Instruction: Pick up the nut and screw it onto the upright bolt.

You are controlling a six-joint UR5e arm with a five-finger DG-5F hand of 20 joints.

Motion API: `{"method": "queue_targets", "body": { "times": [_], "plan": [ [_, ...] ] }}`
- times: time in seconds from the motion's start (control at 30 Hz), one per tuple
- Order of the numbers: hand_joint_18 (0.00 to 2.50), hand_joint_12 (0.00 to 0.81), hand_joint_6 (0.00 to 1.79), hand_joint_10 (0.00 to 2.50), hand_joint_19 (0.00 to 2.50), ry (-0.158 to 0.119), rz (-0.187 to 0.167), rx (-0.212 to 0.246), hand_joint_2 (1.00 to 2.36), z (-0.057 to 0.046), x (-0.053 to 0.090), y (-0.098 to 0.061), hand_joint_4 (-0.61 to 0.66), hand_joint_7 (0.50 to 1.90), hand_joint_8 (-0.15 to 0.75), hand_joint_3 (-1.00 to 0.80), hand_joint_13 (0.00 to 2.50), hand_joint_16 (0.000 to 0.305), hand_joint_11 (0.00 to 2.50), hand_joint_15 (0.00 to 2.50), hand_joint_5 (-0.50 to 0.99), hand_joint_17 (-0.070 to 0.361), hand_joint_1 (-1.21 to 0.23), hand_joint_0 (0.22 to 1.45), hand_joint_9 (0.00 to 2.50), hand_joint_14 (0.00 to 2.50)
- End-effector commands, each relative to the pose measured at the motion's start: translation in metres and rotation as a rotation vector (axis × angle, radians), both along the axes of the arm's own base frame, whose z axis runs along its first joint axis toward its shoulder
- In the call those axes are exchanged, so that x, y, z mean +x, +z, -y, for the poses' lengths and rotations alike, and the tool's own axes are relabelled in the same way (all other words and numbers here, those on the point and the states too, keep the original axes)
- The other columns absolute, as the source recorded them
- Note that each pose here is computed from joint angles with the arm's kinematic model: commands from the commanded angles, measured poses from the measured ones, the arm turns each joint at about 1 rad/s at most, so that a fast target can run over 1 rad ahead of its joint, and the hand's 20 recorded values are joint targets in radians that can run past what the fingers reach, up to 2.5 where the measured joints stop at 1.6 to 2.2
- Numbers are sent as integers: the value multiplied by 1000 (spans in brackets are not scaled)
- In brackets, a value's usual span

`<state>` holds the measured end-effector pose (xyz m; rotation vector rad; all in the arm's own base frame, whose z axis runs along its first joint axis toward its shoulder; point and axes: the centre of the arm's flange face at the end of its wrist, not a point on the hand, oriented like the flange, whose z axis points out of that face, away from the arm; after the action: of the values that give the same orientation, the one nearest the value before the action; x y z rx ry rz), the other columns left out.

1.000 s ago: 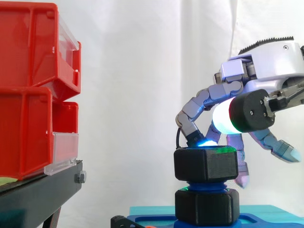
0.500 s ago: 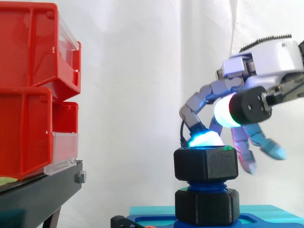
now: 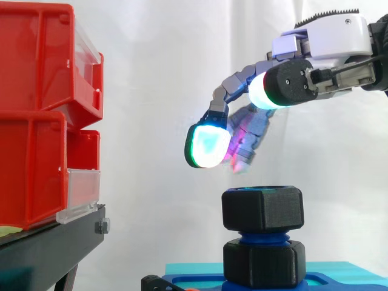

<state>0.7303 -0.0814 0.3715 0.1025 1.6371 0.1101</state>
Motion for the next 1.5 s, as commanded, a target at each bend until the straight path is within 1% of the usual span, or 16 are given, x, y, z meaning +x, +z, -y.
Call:
{"method": "queue_targets", "body": {
  "times": [0.0,0.03,0.07,0.13,0.2,0.3,0.37,0.4,0.57,0.7,0.9,1.0,1.23,1.33,1.47],
  "plan": [
    [194,245,502,0,0,10,-2,1,1000,-12,2,-3,134,691,221,-500,531,23,0,0,-132,51,-173,499,787,0],
    [141,251,502,0,0,18,-7,2,1000,-17,2,-6,132,693,222,-500,492,24,0,0,-133,53,-170,498,742,0],
    [136,254,502,0,0,18,-7,4,1000,-18,2,-6,133,694,221,-500,487,24,0,0,-134,53,-165,496,735,0],
    [51,261,502,0,0,29,-5,10,1000,-27,3,-6,125,688,214,-500,425,25,0,0,-136,56,-151,491,668,0],
    [15,265,502,0,0,31,-7,10,1000,-29,3,-7,124,686,213,-500,402,26,0,0,-137,58,-146,489,640,0],
    [0,273,502,0,0,38,-24,12,1000,-34,1,-16,126,676,209,-500,345,27,0,0,-139,61,-134,483,581,0],
    [0,275,502,0,0,36,-30,14,1000,-34,-1,-22,123,671,210,-500,341,28,0,0,-142,62,-129,482,560,0],
    [0,276,502,0,0,36,-27,18,1000,-36,-1,-26,120,670,211,-500,356,28,0,0,-144,63,-128,482,558,0],
    [0,274,502,0,0,39,-9,27,1000,-39,0,-27,124,672,214,-500,379,27,0,0,-147,61,-135,482,550,0],
    [13,277,502,0,0,42,-15,27,1000,-39,0,-29,127,683,217,-500,400,27,0,0,-148,61,-145,484,554,0],
    [69,276,503,0,0,39,-15,27,1000,-38,0,-28,155,782,238,-500,446,26,0,0,-130,58,-159,492,594,0],
    [89,276,503,0,0,39,-16,26,1000,-39,0,-29,176,822,241,-500,463,25,0,0,-119,56,-164,497,610,0],
    [124,272,503,0,0,45,-17,27,1000,-47,0,-28,192,845,250,-500,494,24,0,0,-111,55,-181,504,648,0],
    [140,271,503,0,0,35,-18,38,1000,-49,0,-29,188,844,247,-500,508,24,0,0,-110,54,-187,506,653,0],
    [153,271,503,0,0,33,-26,40,1000,-53,0,-30,190,844,250,-500,520,24,0,0,-108,54,-192,507,662,0]
  ]
}}
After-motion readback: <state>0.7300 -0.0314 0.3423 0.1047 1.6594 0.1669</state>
